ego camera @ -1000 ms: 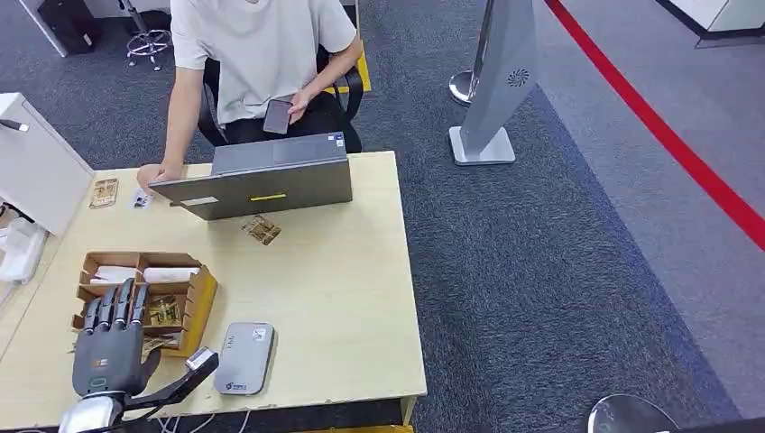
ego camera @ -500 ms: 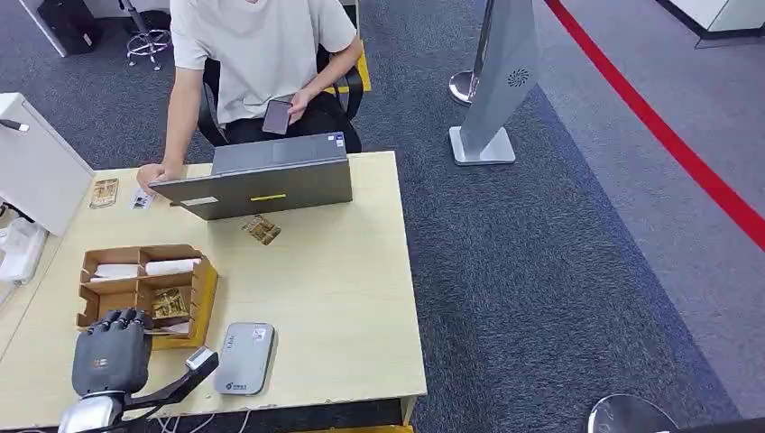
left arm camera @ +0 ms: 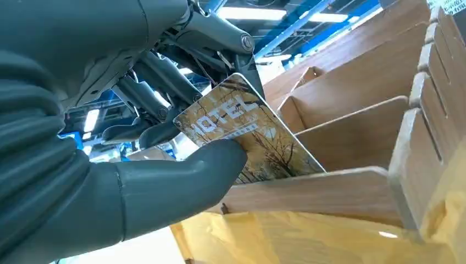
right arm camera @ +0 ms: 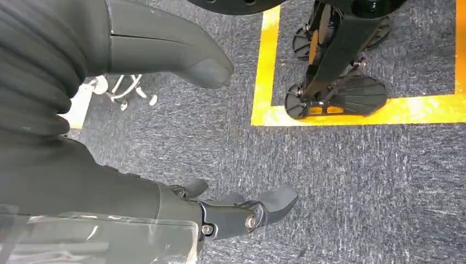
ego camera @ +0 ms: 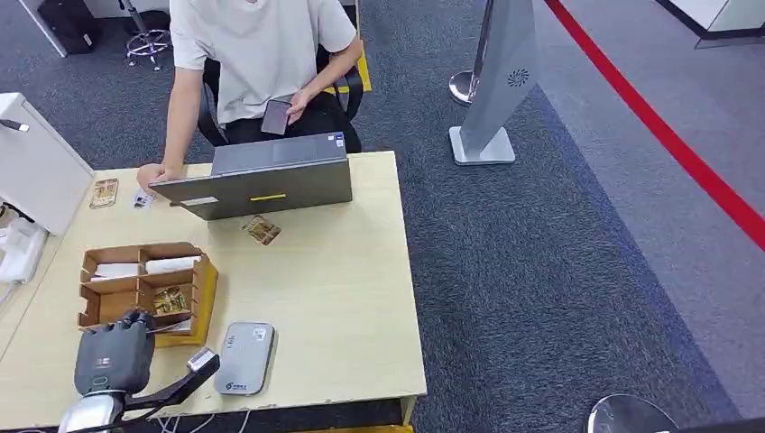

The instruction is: Pass the card to the sensor for recognition and then transmit it.

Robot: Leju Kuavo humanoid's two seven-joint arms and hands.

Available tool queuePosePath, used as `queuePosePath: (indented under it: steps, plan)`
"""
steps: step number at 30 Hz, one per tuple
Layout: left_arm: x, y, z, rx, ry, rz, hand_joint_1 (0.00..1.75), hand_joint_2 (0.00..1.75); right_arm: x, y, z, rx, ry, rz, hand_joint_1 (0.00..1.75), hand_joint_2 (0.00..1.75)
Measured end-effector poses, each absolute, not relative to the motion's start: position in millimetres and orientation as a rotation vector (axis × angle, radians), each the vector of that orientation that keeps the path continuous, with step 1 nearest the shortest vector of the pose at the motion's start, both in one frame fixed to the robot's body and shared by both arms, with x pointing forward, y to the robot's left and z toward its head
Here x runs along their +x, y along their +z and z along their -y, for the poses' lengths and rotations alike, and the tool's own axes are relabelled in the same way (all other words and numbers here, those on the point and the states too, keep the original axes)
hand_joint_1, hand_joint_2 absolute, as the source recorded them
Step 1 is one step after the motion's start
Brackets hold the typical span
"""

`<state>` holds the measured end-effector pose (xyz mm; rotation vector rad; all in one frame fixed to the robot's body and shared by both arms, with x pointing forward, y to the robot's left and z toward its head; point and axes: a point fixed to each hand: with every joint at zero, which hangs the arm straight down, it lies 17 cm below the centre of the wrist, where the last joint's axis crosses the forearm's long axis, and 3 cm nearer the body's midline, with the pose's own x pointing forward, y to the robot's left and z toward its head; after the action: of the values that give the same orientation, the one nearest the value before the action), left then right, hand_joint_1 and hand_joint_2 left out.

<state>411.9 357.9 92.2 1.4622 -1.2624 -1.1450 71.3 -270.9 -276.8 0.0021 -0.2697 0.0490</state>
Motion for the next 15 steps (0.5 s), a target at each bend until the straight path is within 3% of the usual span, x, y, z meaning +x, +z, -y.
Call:
queuePosePath:
  steps: [7, 15]
  plan:
    - [425.4, 123.3, -352.3, 1.512, -1.111, 1.324, 1.75, 1.75, 71.7, -276.8, 270.8, 0.002, 0.051, 0.271, 0.00, 1.75]
    - [470.9, 222.6, -329.8, 1.636, -1.016, 1.517, 1.75, 1.75, 76.0, -276.1, 271.2, -0.002, 0.072, 0.285, 0.00, 1.75]
